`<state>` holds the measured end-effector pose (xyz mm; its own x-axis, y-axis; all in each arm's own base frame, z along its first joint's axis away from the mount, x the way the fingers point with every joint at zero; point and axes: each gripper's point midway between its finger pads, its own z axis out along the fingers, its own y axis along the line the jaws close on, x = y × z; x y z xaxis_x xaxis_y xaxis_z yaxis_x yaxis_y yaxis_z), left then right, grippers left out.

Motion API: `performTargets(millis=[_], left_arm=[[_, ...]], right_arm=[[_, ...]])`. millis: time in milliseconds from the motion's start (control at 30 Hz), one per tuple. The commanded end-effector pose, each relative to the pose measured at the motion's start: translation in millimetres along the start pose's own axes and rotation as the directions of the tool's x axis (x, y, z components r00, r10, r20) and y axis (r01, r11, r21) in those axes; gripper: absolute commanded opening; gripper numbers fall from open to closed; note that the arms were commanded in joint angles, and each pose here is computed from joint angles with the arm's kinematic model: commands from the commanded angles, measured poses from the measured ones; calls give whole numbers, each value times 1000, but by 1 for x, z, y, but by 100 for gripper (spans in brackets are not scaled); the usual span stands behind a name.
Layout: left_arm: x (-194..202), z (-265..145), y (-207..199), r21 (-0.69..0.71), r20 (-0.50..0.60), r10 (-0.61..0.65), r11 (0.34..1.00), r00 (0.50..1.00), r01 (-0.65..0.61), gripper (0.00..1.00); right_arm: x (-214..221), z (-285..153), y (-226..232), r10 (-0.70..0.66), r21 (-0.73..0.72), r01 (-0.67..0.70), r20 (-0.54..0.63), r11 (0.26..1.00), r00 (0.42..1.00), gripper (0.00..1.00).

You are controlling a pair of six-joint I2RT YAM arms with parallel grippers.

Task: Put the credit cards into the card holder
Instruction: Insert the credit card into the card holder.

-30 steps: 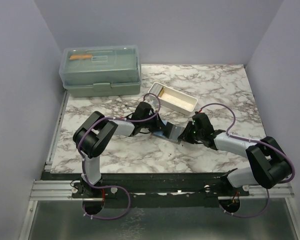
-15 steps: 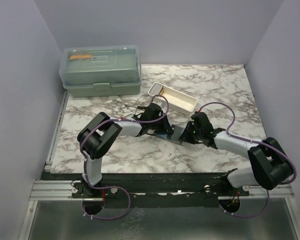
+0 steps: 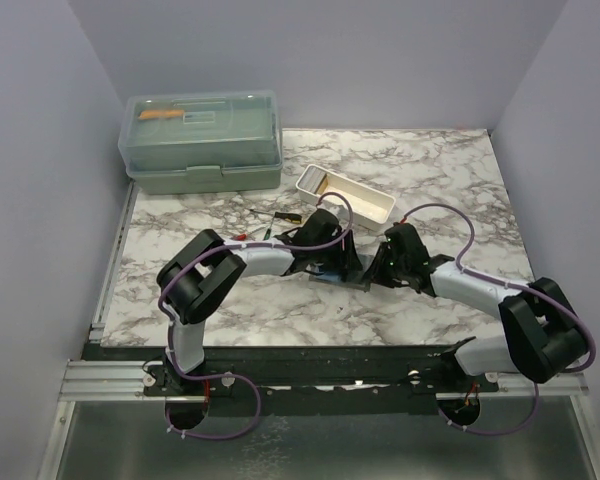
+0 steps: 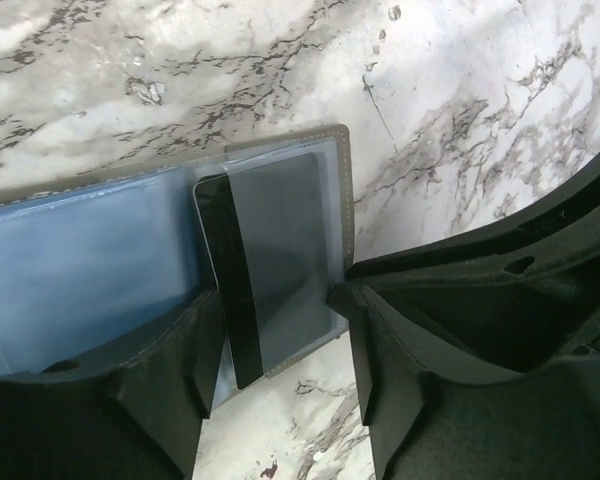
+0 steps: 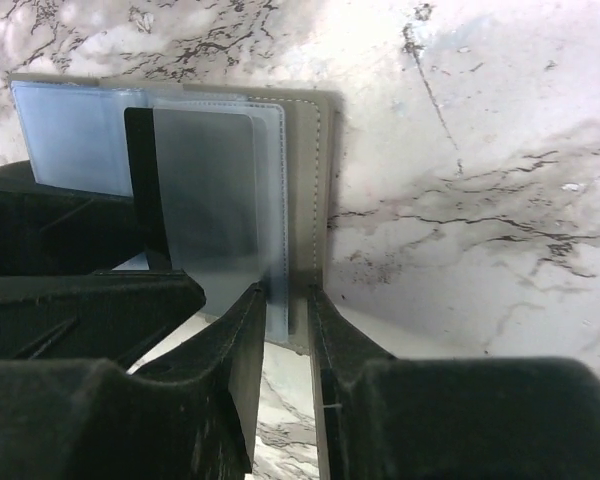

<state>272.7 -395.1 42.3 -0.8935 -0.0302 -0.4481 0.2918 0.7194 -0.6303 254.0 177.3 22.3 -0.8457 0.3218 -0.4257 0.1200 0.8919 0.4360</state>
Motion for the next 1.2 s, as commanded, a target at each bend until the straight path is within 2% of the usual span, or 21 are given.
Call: performTargets(millis=[0,200,333,433,533,667,733,800,867,1033,1167], left_arm=[[35,-9,41,-133,-130,-44,991,990,27,60],[14,-25,32,-77,-129,-88,994,988,79,61],[5,-30,34,-71,-129,-171,984,977,163,61],[2,-31,36,-72,-126,-189,981,974,181,61],[0,-33,32,-60,-124,-186,982,975,179,61],[-3,-42,34,-110,-118,-155,984,981,142,70],[-2,-45,40,-166,-118,-128,980,985,107,85],[-1,-49,47,-229,-126,-108,970,986,77,91],[-6,-55,48,-250,-106,-87,967,991,58,91],[-17,-71,27,-174,-108,-94,982,990,74,92],[-25,-80,45,-281,-81,-44,960,996,20,93]], right_arm=[[4,-7,-26,-12,101,11,6,995,1000,26],[4,-10,-27,-4,94,4,9,996,1000,29],[2,-9,-22,-5,65,4,12,998,1000,43],[2,-7,-11,-9,8,9,1,1000,1000,51],[2,-6,-1,3,-50,-3,-7,999,1000,52],[1,-3,9,34,-121,-37,-23,992,999,53],[-2,-3,14,45,-159,-48,-25,986,999,53],[-5,-2,20,45,-187,-49,-27,981,999,53],[-6,-3,24,43,-201,-49,-32,978,999,53],[-6,-1,27,34,-207,-43,-47,977,998,53],[-4,3,26,11,-200,-24,-64,979,998,53]])
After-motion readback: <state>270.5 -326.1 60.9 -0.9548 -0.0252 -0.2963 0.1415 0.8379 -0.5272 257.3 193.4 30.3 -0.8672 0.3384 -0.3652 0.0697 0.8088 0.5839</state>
